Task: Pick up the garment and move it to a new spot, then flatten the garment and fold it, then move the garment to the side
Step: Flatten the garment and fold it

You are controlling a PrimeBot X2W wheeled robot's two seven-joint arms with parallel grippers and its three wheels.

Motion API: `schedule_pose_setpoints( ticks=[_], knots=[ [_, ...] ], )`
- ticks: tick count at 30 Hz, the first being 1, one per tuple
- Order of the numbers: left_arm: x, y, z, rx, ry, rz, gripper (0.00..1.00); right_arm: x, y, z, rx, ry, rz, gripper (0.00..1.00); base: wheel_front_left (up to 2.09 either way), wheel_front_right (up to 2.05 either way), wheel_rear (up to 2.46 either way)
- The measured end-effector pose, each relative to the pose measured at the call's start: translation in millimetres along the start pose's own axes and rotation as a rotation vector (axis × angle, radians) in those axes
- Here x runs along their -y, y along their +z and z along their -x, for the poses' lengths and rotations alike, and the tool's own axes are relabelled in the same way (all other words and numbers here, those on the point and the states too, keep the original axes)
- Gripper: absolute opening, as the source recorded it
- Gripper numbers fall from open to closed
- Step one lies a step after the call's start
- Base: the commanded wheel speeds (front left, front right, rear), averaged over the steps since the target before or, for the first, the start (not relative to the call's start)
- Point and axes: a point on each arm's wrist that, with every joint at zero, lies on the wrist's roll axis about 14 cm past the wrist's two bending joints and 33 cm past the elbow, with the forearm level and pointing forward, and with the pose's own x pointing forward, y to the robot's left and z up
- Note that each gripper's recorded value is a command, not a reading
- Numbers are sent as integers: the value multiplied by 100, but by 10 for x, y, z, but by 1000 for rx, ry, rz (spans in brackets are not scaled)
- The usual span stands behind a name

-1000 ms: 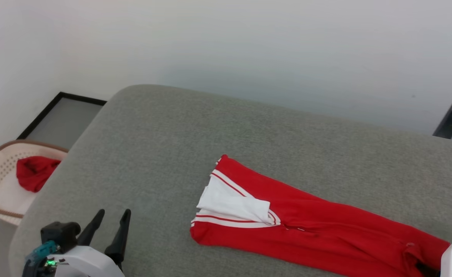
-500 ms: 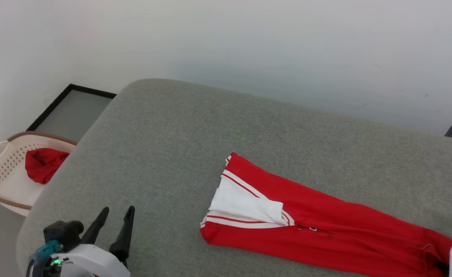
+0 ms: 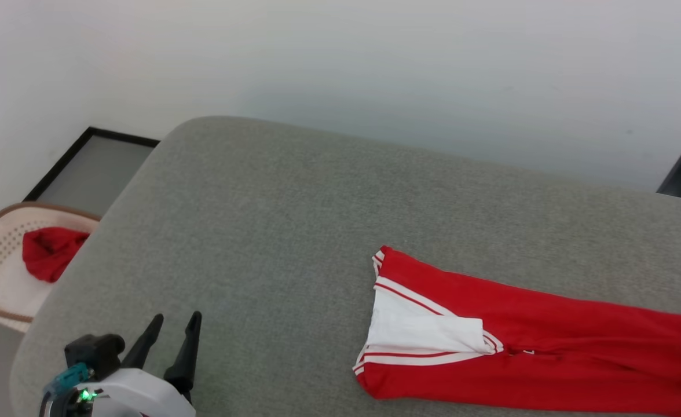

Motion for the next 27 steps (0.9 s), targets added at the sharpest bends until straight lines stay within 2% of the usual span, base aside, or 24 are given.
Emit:
schedule_pose_setpoints(
  ticks=[4, 11, 15, 19, 27],
  knots=[
    [10, -30, 3, -7, -5, 1, 100, -114, 159, 148, 45, 47, 16, 0, 0, 0, 0],
    [86, -33, -23, -7, -30, 13, 100, -768, 436, 524, 148, 251, 83, 0, 0, 0, 0],
    [139, -31, -33, -8, -45, 14, 100, -1250, 455, 660, 173, 367, 141, 0, 0, 0, 0],
    [169, -63, -21, -19, -46, 24, 100, -1732, 453, 701, 174, 467, 200, 0, 0, 0, 0],
    [134, -52, 2, -12, -24, 48, 100, -2496, 336, 567, 129, 576, 310, 0, 0, 0, 0]
  ],
)
